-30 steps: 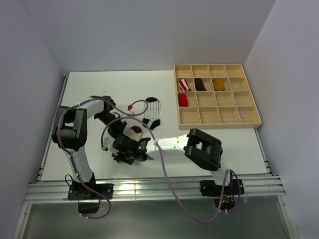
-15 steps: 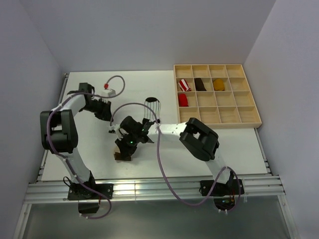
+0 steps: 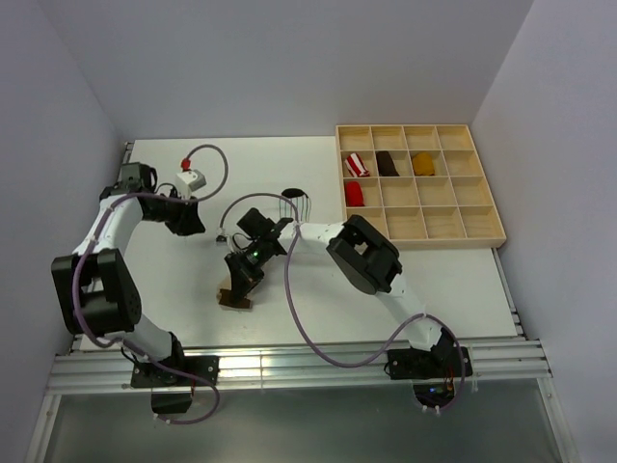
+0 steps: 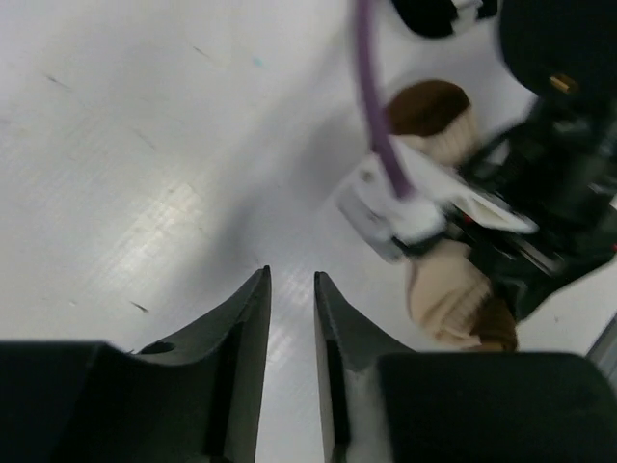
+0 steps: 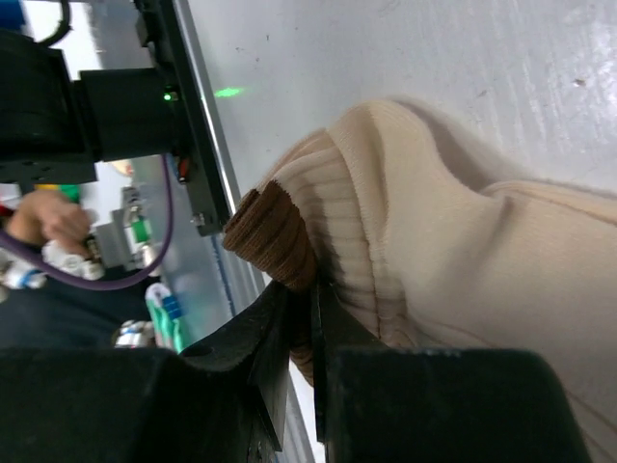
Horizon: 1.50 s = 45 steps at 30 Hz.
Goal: Roll the socks
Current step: Roll the sock at the center of the board.
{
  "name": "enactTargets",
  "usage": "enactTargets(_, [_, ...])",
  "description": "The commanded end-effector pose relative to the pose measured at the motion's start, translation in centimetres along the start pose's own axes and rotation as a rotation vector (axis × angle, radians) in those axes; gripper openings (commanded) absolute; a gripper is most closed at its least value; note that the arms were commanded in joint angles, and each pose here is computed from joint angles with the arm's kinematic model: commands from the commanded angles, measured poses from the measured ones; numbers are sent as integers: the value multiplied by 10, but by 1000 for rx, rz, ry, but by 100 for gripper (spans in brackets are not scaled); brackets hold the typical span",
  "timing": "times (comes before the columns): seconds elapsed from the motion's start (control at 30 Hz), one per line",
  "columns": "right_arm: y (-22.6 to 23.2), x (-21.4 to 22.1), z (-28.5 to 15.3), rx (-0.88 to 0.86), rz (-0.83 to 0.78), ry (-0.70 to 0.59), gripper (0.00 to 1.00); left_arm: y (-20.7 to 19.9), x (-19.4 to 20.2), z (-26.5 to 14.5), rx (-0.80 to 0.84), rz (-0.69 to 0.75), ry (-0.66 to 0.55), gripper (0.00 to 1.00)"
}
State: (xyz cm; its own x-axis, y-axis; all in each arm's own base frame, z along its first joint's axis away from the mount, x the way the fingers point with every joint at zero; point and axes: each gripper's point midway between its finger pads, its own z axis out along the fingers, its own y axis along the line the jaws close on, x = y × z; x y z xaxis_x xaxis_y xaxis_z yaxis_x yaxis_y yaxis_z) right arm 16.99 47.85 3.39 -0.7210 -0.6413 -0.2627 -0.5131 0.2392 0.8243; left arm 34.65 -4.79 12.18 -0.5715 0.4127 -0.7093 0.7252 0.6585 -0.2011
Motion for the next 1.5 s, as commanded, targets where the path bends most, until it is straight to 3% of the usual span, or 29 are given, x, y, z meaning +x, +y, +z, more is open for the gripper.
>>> enactTargets(0.0, [-3, 2, 0, -47, 99, 34, 9, -31, 6, -11, 70, 165, -20, 31])
enactTargets(0.2, [-8, -8, -6, -67, 144, 17, 9, -75, 48, -5, 198, 261, 79, 43])
enactTargets(0.37, [-11, -12, -7, -56, 160, 10, 9, -100, 67, 3, 290, 287, 138, 46])
enactTargets(0.53, [-12, -12, -5, -64, 174, 8, 9, -120, 71, 4, 383, 300, 112, 48])
enactTargets(0.8, [-14, -15, -5, -70, 186, 2, 8, -136, 93, 12, 453, 277, 184, 49])
enactTargets(1.47, [-24, -14, -3, -60, 223, -13, 6, -139, 101, 40, 453, 221, 220, 48])
